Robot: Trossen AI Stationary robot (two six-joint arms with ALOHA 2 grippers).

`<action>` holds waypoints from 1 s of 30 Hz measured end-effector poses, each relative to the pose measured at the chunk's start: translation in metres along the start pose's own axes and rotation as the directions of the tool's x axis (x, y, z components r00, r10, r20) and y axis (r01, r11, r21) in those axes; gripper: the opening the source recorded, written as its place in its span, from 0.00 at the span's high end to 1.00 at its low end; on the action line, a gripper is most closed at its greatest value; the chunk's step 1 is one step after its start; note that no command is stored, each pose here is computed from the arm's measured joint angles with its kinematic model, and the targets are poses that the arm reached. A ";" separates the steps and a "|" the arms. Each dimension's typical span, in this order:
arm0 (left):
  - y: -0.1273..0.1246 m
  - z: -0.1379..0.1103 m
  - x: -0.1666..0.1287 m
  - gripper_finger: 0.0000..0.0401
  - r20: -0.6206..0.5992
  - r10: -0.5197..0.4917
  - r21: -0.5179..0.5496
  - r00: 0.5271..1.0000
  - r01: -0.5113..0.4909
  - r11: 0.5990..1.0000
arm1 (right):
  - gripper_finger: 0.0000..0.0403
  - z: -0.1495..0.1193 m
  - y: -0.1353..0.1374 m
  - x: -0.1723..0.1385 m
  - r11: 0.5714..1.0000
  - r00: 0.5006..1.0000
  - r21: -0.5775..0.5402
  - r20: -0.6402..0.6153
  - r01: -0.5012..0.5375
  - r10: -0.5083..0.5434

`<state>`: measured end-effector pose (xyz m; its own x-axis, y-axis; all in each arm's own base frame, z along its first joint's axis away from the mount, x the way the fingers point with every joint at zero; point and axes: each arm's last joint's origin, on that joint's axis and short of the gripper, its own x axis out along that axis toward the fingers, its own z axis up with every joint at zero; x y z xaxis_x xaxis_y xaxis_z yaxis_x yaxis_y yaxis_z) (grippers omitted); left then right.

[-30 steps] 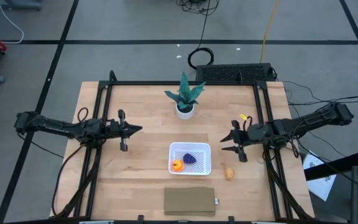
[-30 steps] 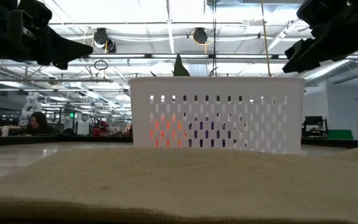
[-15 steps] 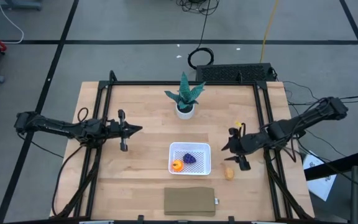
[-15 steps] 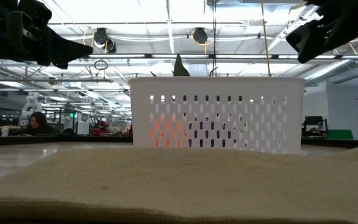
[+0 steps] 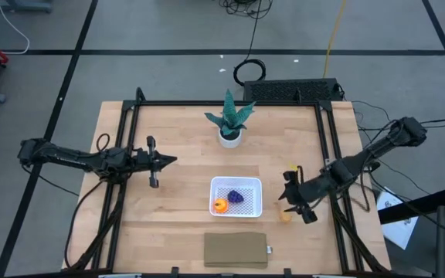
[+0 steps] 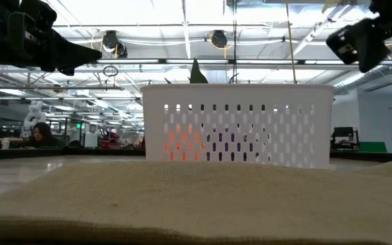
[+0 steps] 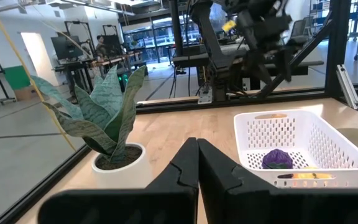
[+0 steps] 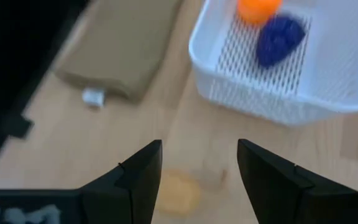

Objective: Pick and placing Produce into tupperware
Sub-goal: Put the brown potato into the white basket

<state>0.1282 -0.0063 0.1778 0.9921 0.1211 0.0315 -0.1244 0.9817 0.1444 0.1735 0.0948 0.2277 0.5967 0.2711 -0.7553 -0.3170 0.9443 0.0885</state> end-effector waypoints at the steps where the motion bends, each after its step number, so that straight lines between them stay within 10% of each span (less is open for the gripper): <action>1: 0.000 0.000 0.000 1.00 0.000 0.000 0.000 1.000 0.000 1.000 | 0.50 -0.002 0.001 0.004 1.000 1.000 -0.007 -0.027 0.011 -0.011; 23: 0.000 0.000 0.000 1.00 -0.002 0.016 0.000 1.000 -0.016 1.000 | 0.27 -0.016 0.006 0.027 0.954 0.971 0.297 -0.239 0.047 0.026; 30: 0.000 0.000 0.000 1.00 -0.003 0.016 0.001 1.000 -0.016 1.000 | 0.27 -0.015 0.017 0.026 0.981 0.973 0.193 -0.217 -0.033 0.075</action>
<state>0.1282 -0.0059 0.1778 0.9900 0.1374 0.0305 -0.1404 0.9794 0.1448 0.1726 0.1146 0.1997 0.3966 0.2943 -0.8695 -0.1883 0.9532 0.2366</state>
